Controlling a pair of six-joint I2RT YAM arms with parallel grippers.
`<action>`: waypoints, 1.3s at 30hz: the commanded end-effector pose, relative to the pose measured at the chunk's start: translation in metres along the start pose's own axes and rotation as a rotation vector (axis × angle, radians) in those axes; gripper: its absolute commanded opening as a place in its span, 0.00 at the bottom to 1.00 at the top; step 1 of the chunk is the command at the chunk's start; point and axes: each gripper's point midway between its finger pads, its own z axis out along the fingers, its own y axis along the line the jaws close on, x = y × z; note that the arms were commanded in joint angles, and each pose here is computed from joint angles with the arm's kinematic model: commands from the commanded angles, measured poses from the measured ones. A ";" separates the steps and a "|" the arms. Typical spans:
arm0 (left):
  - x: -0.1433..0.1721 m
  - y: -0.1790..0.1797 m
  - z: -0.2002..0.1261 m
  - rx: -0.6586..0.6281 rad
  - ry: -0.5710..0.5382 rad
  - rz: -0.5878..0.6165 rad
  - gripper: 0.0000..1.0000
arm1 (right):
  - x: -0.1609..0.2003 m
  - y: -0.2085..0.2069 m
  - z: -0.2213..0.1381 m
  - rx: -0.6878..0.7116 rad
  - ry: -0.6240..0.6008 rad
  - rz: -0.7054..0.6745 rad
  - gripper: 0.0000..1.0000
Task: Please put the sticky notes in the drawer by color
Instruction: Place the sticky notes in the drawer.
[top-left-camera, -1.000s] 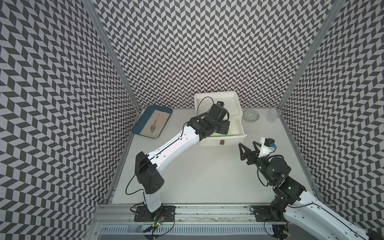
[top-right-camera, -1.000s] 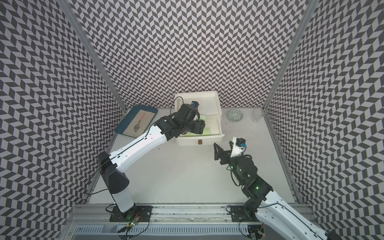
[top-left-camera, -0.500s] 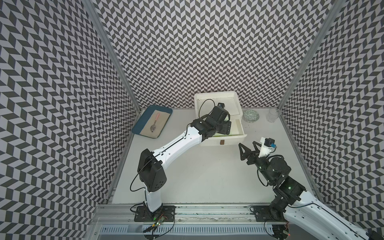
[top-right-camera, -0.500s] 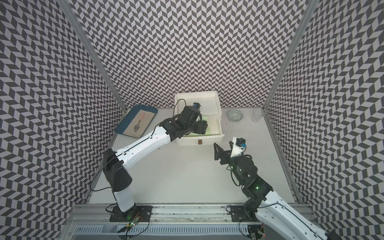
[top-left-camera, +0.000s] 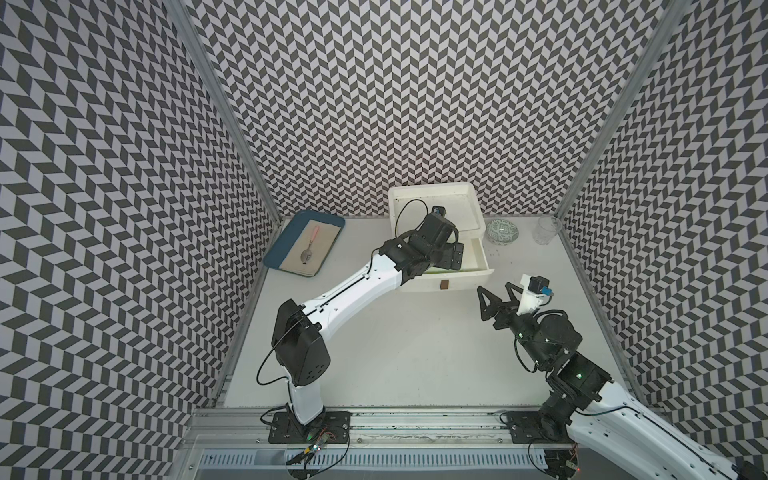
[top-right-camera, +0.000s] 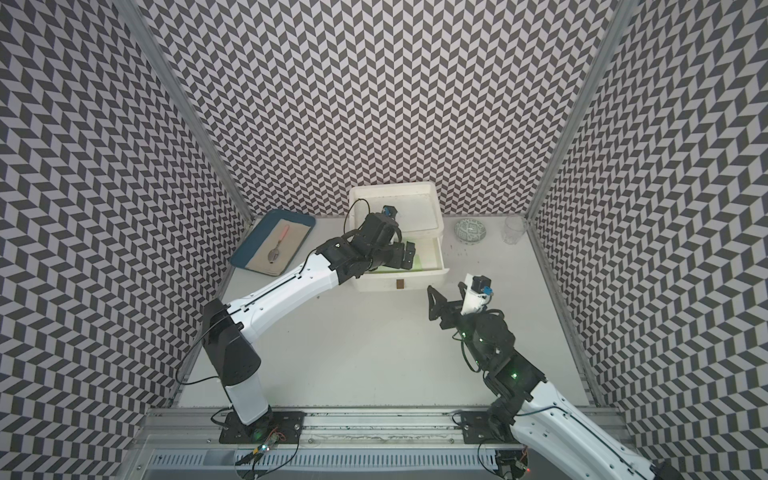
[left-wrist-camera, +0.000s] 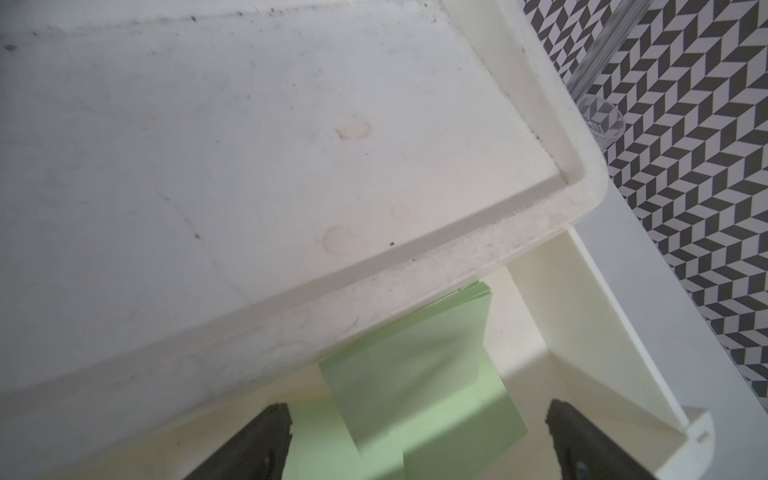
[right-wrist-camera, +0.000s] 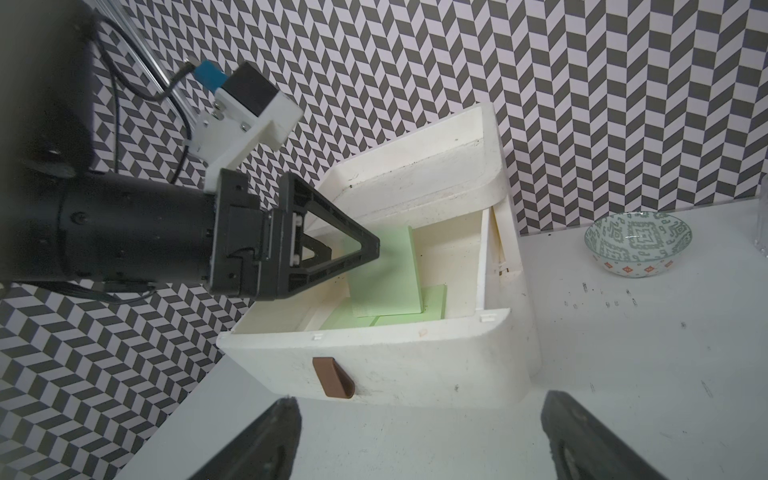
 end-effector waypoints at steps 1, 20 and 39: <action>-0.040 0.021 -0.043 -0.048 -0.134 -0.003 1.00 | -0.004 0.002 0.002 -0.016 -0.030 0.019 0.94; -0.085 0.081 0.014 -0.013 -0.131 -0.016 0.94 | 0.013 0.028 0.039 -0.084 0.082 -0.031 0.93; -0.059 0.078 0.068 0.056 -0.015 -0.031 0.95 | 0.030 0.026 0.090 0.035 0.198 -0.051 0.89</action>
